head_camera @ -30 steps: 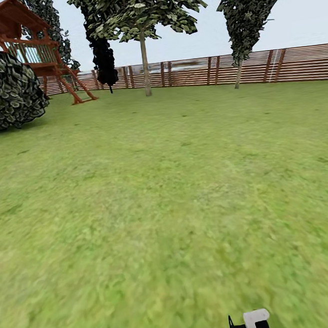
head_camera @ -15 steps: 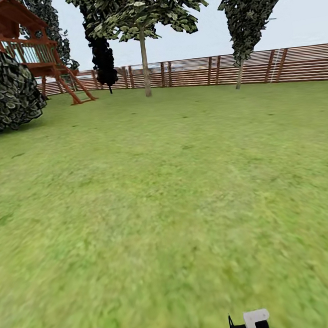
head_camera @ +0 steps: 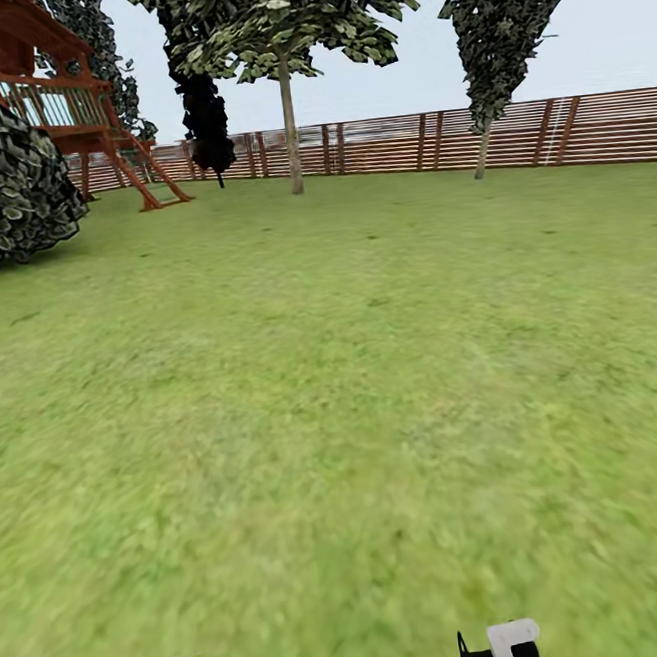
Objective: In the garden, pick up the pesticide atomizer on the floor and spray pesticide onto both trees until each tree trunk is fully covered.
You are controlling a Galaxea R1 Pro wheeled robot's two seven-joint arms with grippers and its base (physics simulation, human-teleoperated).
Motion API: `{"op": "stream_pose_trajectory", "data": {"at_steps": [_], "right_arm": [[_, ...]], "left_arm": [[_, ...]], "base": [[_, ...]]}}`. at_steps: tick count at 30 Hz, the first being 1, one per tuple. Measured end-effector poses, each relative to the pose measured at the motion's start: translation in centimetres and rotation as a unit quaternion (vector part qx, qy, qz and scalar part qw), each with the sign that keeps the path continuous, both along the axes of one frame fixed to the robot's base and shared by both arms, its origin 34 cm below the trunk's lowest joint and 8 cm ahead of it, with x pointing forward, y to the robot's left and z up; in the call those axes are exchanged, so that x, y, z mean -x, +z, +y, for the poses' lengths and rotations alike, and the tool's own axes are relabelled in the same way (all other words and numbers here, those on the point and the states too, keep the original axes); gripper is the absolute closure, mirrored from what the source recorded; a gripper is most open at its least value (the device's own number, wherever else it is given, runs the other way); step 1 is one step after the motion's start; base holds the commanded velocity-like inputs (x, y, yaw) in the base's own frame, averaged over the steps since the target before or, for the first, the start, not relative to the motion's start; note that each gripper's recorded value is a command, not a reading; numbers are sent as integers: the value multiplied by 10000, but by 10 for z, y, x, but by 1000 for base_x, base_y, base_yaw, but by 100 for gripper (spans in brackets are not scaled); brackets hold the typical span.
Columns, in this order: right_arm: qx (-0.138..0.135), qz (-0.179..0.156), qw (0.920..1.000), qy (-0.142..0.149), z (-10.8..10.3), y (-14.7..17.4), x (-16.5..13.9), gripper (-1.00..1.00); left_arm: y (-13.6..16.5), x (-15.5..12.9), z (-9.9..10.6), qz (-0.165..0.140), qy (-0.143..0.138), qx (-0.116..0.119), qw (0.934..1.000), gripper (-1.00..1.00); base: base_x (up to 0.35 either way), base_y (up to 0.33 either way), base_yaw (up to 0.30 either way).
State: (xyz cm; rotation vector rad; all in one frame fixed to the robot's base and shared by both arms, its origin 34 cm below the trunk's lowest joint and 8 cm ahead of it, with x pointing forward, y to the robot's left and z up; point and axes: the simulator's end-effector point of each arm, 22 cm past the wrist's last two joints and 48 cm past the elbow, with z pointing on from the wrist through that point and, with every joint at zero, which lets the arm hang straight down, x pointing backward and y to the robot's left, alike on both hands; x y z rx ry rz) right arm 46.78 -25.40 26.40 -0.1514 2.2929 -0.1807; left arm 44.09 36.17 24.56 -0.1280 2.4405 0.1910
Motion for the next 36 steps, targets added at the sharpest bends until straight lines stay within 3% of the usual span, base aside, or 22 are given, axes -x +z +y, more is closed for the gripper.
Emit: {"op": "stream_pose_trajectory", "data": {"at_steps": [36], "right_arm": [[1, 0, 10000, 3, 0, 0, 0, -100]], "left_arm": [[0, 0, 0, 0, 0, -1, 10000, 100]], "base": [[339, 0, 0]]}}
